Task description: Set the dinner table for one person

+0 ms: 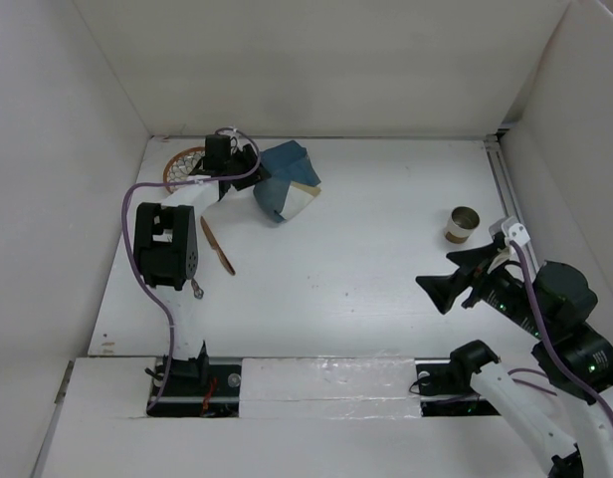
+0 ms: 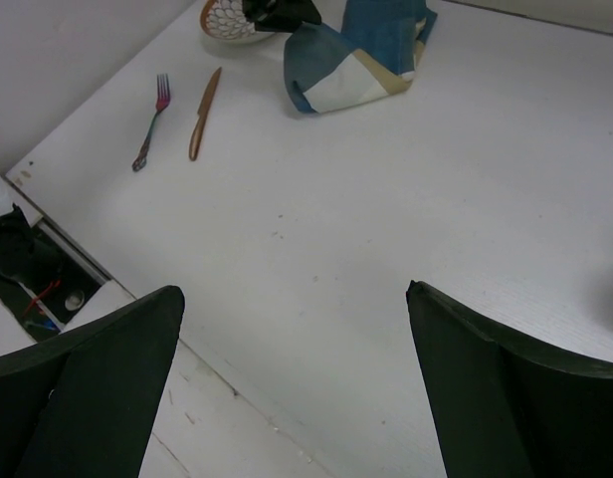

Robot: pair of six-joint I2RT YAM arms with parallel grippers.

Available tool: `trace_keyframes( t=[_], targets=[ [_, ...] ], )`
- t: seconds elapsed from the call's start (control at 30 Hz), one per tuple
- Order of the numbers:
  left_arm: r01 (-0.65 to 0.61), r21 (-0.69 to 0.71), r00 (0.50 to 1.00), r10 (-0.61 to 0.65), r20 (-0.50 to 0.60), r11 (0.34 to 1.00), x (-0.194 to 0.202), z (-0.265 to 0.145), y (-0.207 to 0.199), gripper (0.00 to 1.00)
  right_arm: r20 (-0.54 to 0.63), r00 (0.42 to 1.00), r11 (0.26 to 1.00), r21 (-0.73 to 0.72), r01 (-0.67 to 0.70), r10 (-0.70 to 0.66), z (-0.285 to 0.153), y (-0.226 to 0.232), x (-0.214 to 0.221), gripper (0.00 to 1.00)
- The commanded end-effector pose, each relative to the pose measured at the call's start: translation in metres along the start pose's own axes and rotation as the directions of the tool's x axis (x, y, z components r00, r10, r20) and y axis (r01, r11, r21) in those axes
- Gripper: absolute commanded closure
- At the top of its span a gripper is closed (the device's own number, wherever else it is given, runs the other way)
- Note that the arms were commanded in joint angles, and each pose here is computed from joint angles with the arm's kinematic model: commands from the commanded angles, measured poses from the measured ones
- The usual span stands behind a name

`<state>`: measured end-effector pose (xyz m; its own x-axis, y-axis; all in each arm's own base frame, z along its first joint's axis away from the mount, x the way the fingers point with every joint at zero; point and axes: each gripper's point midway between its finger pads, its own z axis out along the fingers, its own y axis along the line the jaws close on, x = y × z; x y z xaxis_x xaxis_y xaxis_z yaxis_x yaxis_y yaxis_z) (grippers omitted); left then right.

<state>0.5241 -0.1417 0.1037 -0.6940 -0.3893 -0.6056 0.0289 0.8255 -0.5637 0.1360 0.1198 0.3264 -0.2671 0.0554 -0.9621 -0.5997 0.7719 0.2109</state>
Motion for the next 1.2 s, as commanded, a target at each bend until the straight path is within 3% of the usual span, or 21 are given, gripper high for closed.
trace_keyframes(
  t=[0.0,0.03,0.07,0.1,0.17,0.33,0.5,0.73,0.9,0.97,1.07,1.1,1.17],
  targets=[
    [-0.049,0.069,0.997,0.045,0.058,0.996,-0.023,-0.01,-0.022,0.58,0.046,0.999,1.0,-0.012,0.028,-0.027,0.007,0.0,-0.013,0.0],
    [-0.049,0.077,0.998,0.045,0.053,0.996,-0.022,-0.01,-0.023,0.7,0.046,0.999,1.0,-0.012,0.028,-0.027,0.007,0.0,-0.013,0.0],
    [-0.049,0.077,0.998,0.045,0.053,0.996,-0.022,-0.01,-0.023,0.71,0.046,0.999,1.0,-0.012,0.028,-0.027,0.007,0.0,-0.013,0.0],
    [-0.049,0.077,0.998,0.045,0.053,0.996,-0.022,-0.01,-0.023,0.91,0.038,0.999,1.0,-0.011,0.025,-0.025,0.006,0.0,-0.011,0.0],
    [-0.055,0.121,0.998,0.052,0.027,0.991,-0.015,-0.011,-0.034,1.0,0.038,0.999,1.0,-0.002,0.024,-0.024,0.004,-0.001,-0.009,0.0],
    [-0.137,0.222,0.991,0.133,0.035,0.965,-0.012,-0.025,-0.084,1.0,0.048,0.999,1.0,0.015,0.026,-0.027,0.0,-0.003,-0.011,0.0],
    [-0.269,0.274,0.962,0.247,0.113,0.923,-0.011,-0.06,-0.139,1.0,0.058,0.998,0.999,0.014,0.029,-0.03,-0.005,-0.001,-0.014,0.0],
    [-0.455,0.292,0.886,0.46,0.058,0.841,0.064,-0.063,-0.199,1.0,0.058,0.998,1.0,0.013,0.02,-0.02,-0.01,0.001,-0.011,0.0],
    [-0.53,0.322,0.82,0.57,-0.041,0.785,0.145,-0.057,-0.222,1.0,0.075,0.997,0.999,0.022,0.024,-0.025,-0.019,0.002,-0.014,0.0],
    [-0.538,0.329,0.801,0.592,-0.089,0.776,0.176,-0.056,-0.213,0.79,0.077,0.997,0.999,0.032,0.023,-0.025,-0.019,0.0,-0.014,0.0],
    [-0.539,0.339,0.782,0.608,-0.14,0.771,0.224,-0.063,-0.209,0.63,0.079,0.997,0.999,0.044,0.022,-0.025,-0.019,-0.002,-0.015,0.0],
    [-0.538,0.344,0.784,0.607,-0.133,0.77,0.229,-0.071,-0.213,0.51,0.079,0.997,0.999,0.044,0.022,-0.025,-0.019,-0.002,-0.015,0.0],
    [-0.52,0.38,0.783,0.604,-0.146,0.765,0.257,-0.084,-0.216,0.43,0.091,0.996,0.998,0.056,0.012,-0.017,-0.021,-0.003,-0.016,0.0]
  ],
)
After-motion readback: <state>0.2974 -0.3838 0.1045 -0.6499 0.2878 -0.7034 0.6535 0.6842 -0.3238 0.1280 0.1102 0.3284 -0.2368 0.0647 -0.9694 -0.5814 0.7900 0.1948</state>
